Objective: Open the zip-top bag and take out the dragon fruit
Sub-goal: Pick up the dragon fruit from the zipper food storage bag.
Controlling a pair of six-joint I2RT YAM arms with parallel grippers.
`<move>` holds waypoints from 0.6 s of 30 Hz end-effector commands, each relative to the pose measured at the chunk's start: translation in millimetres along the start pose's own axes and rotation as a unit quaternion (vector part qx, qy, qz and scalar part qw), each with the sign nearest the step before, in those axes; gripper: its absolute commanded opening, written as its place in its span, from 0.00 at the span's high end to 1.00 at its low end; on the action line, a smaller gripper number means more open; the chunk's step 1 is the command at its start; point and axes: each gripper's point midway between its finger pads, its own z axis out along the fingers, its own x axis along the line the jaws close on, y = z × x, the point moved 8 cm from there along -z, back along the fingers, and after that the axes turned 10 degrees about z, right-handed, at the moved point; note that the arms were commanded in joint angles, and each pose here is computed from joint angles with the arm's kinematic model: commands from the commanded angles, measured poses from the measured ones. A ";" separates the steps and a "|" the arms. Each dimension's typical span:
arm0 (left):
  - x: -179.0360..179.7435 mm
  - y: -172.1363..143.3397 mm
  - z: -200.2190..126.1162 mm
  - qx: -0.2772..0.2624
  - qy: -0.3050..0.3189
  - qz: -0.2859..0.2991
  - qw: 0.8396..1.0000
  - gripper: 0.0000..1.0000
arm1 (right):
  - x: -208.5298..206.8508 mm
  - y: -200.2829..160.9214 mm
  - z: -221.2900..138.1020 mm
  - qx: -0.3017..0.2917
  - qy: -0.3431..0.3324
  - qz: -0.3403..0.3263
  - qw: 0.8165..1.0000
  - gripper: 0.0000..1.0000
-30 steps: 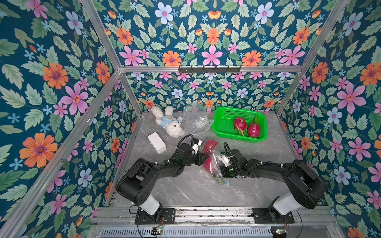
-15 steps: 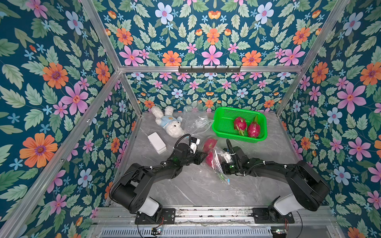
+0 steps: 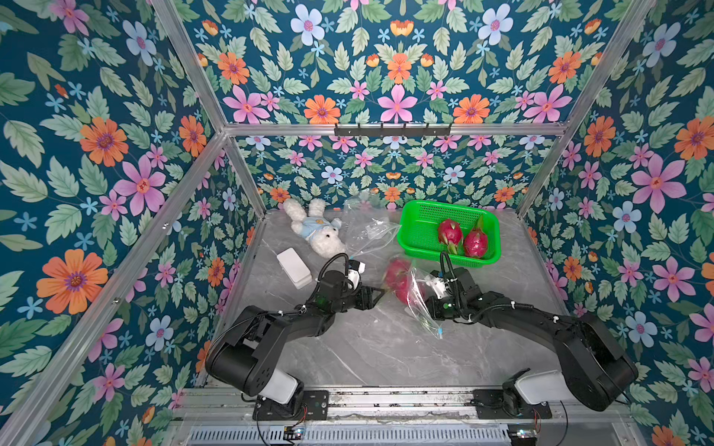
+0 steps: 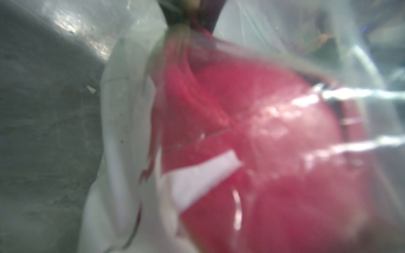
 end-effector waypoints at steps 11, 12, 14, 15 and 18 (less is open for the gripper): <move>13.3 3.3 27.0 0.011 -0.009 0.017 1.000 1.00 | 5.0 -0.5 -3.2 0.007 0.012 -0.014 1.000 1.00; 14.7 4.9 28.0 0.010 -0.001 0.020 1.000 1.00 | 5.7 -1.6 -4.5 0.009 0.014 -0.014 1.000 1.00; 18.2 9.6 29.0 0.008 0.020 0.030 0.999 1.00 | 7.4 -4.8 -7.6 0.019 0.019 -0.012 1.000 1.00; 20.8 11.6 29.2 0.008 0.034 0.036 0.999 1.00 | 7.9 -8.0 -9.6 0.027 0.020 -0.008 0.999 1.00; 27.9 17.3 28.8 0.006 0.072 0.050 0.996 1.00 | 10.3 -17.6 -17.4 0.047 0.026 0.000 0.999 1.00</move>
